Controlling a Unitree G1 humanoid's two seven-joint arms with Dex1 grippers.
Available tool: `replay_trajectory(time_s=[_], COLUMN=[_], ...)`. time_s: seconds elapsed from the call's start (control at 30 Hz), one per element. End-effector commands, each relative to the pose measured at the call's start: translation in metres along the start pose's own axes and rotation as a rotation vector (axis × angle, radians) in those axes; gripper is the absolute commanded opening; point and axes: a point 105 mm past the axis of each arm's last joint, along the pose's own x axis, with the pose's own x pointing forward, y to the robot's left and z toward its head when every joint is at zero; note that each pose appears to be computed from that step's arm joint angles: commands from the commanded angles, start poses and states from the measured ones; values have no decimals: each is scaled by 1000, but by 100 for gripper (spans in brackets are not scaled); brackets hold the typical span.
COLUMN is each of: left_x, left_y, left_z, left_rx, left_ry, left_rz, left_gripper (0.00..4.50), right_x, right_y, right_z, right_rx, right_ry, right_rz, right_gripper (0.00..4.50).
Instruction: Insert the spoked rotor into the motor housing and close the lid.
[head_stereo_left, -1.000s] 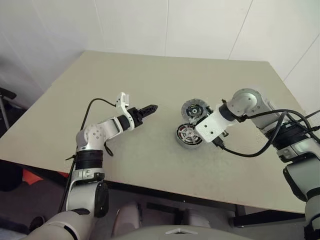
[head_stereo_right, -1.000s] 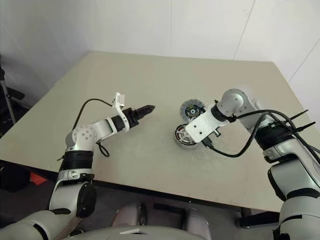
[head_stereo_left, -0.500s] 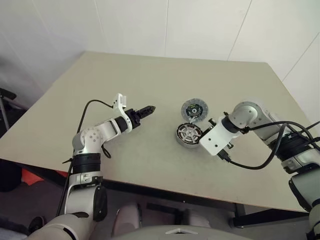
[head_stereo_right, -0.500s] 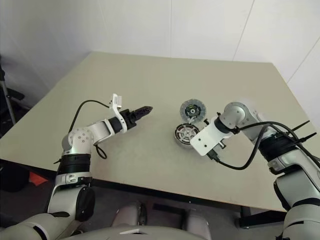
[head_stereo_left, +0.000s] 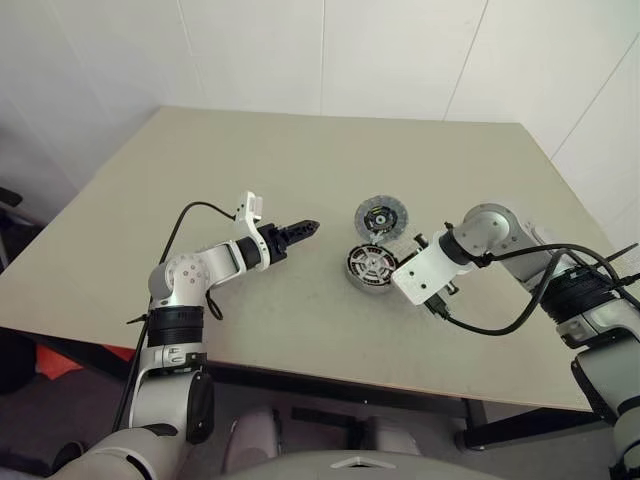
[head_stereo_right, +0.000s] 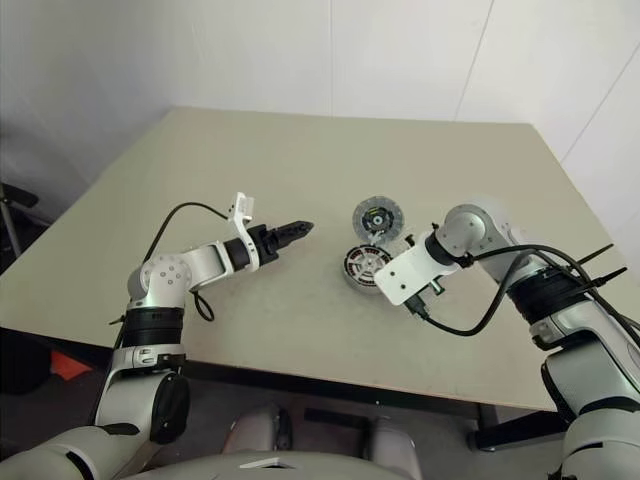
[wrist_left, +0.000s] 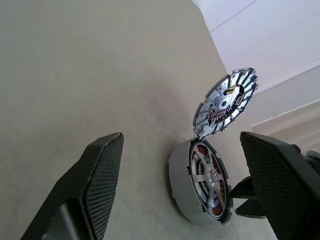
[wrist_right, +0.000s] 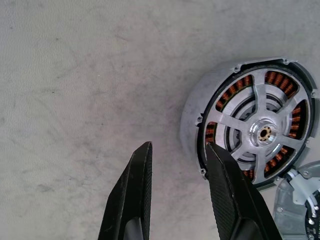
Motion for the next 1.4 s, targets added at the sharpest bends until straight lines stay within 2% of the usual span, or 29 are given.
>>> replay_trajectory(time_s=[0.03,0.2,0.43,0.73,1.0,1.27,1.4], left_x=[0,-2,-2,-3,-1,0,0], left_y=[-13,-13,-19,-21,-17,-14,-14], left_z=[4,-10,-15,-20,-19,-18,-18], left_rx=[21,25,26,4,2,2,1], left_ry=[-4,73,113,128,124,115,110], left_rz=[-50,-54,-101,-139,-122,-112,-108], left_gripper=[395,395,395,395,395,395,395], right_x=[-15,2,26,21,26,30,30], right_y=[-17,-13,-9,-5,3,-5,-15], right_z=[7,10,9,3,11,9,6], right_rx=[-42,-23,15,24,26,55,77], right_ry=[7,-22,-37,-25,-44,-28,-18], right_rz=[-71,-45,-20,-30,-19,-51,-99], right_gripper=[186,186,186,186,186,186,62])
